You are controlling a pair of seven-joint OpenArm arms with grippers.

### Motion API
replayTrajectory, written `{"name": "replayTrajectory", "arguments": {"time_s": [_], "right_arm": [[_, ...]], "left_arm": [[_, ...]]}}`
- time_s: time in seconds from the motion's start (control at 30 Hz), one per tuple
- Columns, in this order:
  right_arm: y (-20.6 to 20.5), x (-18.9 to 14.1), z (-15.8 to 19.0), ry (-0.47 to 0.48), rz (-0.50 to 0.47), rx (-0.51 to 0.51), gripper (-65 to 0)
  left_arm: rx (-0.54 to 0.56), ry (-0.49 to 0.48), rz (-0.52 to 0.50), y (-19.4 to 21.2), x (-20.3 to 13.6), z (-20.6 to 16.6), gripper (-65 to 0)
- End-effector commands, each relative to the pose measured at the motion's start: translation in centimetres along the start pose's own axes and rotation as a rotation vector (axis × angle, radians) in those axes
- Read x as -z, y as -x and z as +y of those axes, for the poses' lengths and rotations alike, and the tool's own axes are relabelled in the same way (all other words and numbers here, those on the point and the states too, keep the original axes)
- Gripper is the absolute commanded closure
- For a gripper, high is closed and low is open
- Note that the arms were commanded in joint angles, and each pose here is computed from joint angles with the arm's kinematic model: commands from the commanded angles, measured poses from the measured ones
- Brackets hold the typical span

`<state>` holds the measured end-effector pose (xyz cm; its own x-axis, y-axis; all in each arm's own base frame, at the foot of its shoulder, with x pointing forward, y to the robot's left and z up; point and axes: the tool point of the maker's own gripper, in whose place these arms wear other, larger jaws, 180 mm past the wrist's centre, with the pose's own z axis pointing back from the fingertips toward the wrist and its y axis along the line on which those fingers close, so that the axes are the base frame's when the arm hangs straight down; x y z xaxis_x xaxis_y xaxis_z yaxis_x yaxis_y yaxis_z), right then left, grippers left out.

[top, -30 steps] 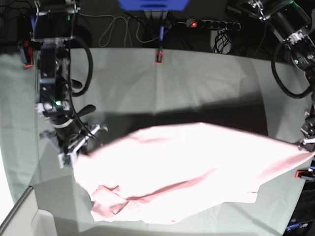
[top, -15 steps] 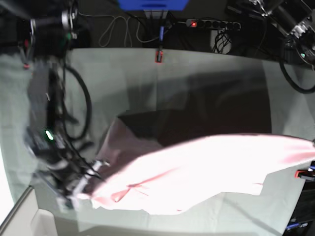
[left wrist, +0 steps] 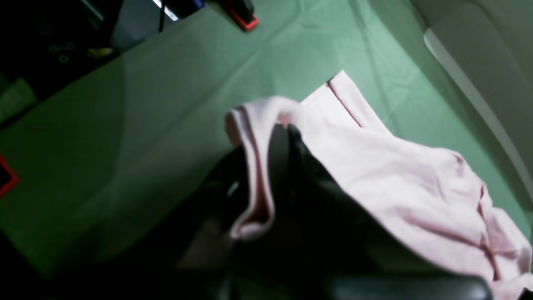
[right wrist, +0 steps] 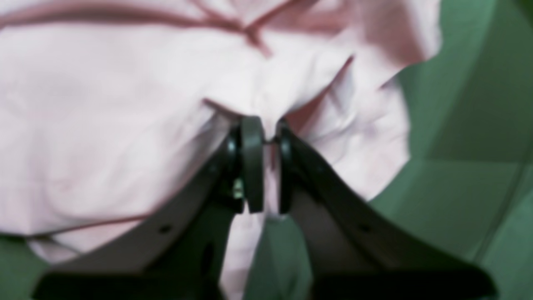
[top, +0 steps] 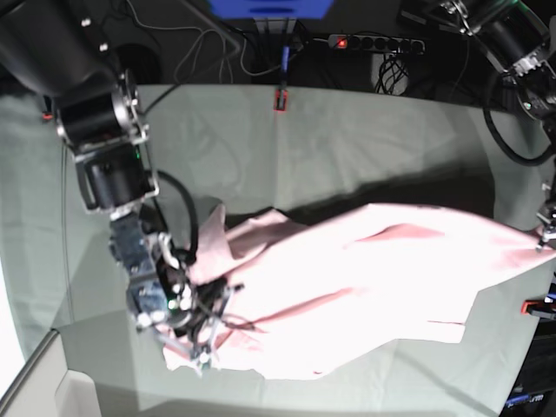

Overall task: Layout the t-shirt on the table in an organized manner, then fold the t-shirt properly
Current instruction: 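Drag the right gripper's held corner across the table to spread the shirt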

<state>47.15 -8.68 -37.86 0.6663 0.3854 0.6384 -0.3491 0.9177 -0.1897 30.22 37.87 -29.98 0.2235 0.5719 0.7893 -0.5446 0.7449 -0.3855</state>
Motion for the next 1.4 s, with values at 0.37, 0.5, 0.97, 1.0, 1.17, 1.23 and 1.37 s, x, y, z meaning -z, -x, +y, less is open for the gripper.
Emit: {"name": "replayTrajectory", "arguments": {"time_s": [0.37, 0.5, 0.97, 1.0, 1.17, 1.23, 1.37], "right_arm": [[-1.1, -3.1, -0.4, 0.027, -0.041, -0.017, -32.7], [1.7, -4.0, 0.2, 0.025, -0.039, -0.021, -41.0], [8.7, -3.5, 0.2, 0.014, 0.052, 0.125, -43.3], [9.3, -3.2, 0.4, 0.010, 0.070, 0.141, -43.3], [12.4, -1.5, 1.4, -0.021, 0.174, 0.216, -43.3], [12.4, -1.4, 2.0, -0.034, 0.177, 0.225, -43.3], [12.8, -1.4, 5.2, -0.116, 0.183, 0.200, -43.3]], "left_arm": [[0.019, -0.015, -0.047, -1.6, -0.5, 1.0, -0.2], [0.016, -0.013, -0.045, -1.5, -0.5, 0.9, -0.2], [0.015, -0.012, -0.047, -1.5, -0.5, 0.9, -0.2], [0.015, -0.012, -0.047, -1.5, -0.5, 0.9, -0.2], [0.014, -0.011, -0.046, -1.4, -0.5, 0.9, -0.2], [0.014, -0.011, -0.046, -1.4, -0.5, 0.9, -0.2], [0.014, -0.011, -0.046, -1.4, -0.5, 0.9, -0.2]]}}
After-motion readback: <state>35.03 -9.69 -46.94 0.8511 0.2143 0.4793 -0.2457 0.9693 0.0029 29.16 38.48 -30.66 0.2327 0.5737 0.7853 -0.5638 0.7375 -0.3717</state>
